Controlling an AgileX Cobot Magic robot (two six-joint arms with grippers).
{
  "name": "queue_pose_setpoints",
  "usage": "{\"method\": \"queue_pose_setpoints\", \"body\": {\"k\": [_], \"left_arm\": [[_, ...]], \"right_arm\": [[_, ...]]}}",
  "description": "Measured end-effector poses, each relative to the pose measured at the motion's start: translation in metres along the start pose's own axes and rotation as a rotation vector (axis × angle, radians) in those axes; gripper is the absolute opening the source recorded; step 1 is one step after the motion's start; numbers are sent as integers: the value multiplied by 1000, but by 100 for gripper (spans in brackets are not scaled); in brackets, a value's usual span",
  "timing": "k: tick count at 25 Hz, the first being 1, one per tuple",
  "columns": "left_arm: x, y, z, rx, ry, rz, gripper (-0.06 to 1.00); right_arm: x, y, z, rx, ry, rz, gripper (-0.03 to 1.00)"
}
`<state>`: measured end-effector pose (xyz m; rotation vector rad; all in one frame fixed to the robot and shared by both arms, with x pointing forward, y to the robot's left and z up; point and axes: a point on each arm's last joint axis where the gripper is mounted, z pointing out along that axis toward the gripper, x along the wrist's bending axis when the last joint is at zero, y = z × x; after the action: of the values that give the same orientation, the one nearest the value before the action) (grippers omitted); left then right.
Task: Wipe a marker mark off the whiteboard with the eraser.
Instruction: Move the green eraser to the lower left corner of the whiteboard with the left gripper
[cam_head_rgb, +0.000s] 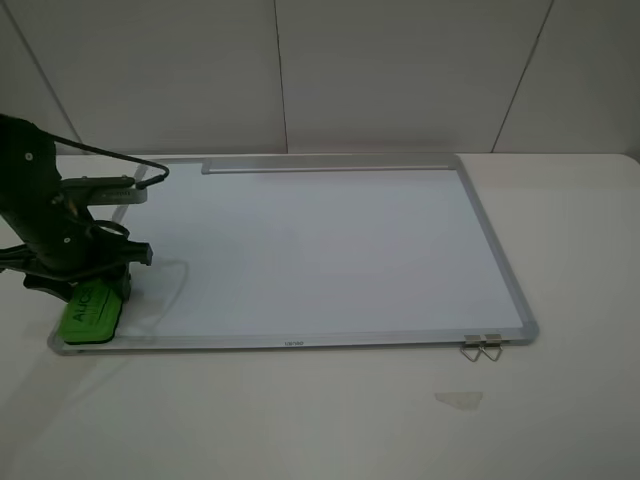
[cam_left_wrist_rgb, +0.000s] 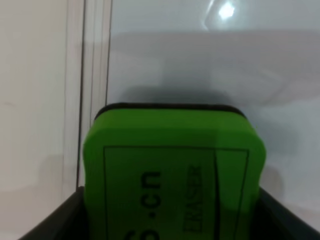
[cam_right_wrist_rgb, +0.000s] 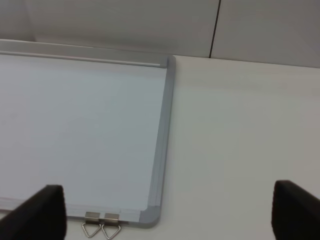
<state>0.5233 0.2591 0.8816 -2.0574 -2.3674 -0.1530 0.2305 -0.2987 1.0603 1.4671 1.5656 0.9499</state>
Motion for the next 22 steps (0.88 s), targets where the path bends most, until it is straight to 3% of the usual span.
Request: {"method": "queue_pose_setpoints", "body": {"k": [22], "left_arm": [[0,-1,5,36,13,-20,62]], "right_arm": [[0,0,0,0,0,0,82]]}}
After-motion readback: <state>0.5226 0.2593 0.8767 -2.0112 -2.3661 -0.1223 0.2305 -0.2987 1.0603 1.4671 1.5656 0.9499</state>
